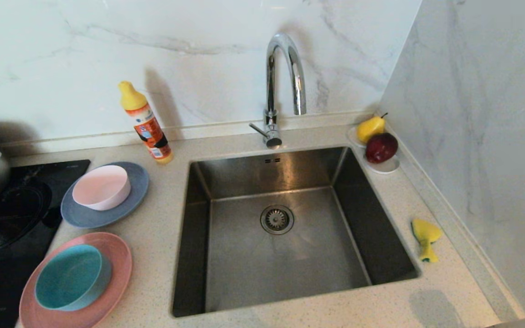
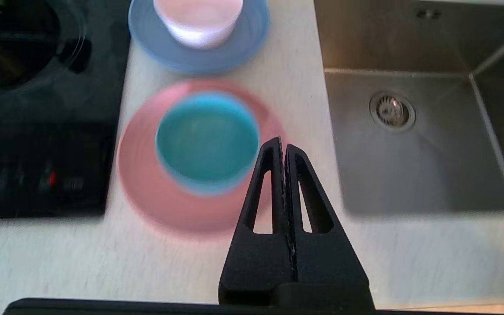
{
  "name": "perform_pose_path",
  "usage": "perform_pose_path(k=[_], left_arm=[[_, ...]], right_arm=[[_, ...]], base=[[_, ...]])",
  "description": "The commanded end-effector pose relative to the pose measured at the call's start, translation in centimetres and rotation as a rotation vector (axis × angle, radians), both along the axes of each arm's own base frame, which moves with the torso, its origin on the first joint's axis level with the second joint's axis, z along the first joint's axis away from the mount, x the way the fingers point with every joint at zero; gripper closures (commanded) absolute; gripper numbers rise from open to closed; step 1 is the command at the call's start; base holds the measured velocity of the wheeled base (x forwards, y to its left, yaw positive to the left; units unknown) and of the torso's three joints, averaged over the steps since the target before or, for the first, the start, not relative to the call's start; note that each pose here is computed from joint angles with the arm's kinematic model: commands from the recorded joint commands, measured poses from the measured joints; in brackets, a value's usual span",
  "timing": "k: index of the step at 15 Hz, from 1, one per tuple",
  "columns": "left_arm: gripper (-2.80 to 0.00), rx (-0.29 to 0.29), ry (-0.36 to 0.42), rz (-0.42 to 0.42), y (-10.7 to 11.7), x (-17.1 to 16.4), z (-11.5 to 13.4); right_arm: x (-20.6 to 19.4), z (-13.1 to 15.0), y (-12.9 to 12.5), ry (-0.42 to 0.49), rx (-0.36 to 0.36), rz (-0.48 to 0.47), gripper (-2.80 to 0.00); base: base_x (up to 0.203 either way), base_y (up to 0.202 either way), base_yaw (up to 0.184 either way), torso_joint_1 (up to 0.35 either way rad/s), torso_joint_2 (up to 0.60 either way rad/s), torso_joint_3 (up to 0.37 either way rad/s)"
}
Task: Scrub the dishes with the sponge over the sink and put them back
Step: Grab the dish soap
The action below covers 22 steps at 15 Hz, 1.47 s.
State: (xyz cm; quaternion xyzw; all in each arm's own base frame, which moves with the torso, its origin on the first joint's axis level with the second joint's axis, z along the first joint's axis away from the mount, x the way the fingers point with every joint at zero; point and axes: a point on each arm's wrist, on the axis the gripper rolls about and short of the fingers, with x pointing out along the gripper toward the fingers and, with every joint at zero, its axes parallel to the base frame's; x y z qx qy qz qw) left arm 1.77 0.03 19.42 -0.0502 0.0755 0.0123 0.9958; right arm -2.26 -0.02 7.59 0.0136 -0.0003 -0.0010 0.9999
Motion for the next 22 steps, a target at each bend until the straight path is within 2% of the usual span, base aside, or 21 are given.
perform_pose_path(k=[1,4,6,9,12,13,19,22], left_arm=[[0.0,-0.014,0.187,0.003,0.2,7.3,1.8],[0.0,-0.018,0.265,0.0,0.3,14.7,2.6],[0.0,-0.012,0.289,-0.013,0.0,19.0,1.9],[0.0,0.003,0.223,-0.034,-1.1,24.3,0.5],[0.0,0.019,0.176,-0.018,-2.2,28.1,-0.3],[-2.8,0.021,0.16,-0.015,-2.4,28.8,-0.2],[-2.8,0.044,0.087,-0.01,-2.6,30.8,-0.5],[-2.8,0.043,0.042,0.022,-2.6,32.5,-1.9]], right_arm=[[0.0,0.0,0.0,-0.001,0.0,0.0,0.0],[0.0,0.0,0.0,-0.001,0.0,0.0,0.0],[0.0,0.0,0.0,-0.001,0.0,0.0,0.0],[0.0,0.0,0.0,-0.001,0.0,0.0,0.0],[0.0,0.0,0.0,-0.001,0.0,0.0,0.0],[0.0,0.0,0.0,-0.001,0.0,0.0,0.0],[0.0,0.0,0.0,-0.001,0.0,0.0,0.0],[0.0,0.0,0.0,-0.001,0.0,0.0,0.0]], base=[[0.0,0.0,0.0,0.0,0.0,0.0],[0.0,0.0,0.0,0.0,0.0,0.0],[0.0,0.0,0.0,0.0,0.0,0.0],[0.0,0.0,0.0,0.0,0.0,0.0],[0.0,0.0,0.0,0.0,0.0,0.0],[0.0,0.0,0.0,0.0,0.0,0.0],[0.0,0.0,0.0,0.0,0.0,0.0],[0.0,0.0,0.0,0.0,0.0,0.0]])
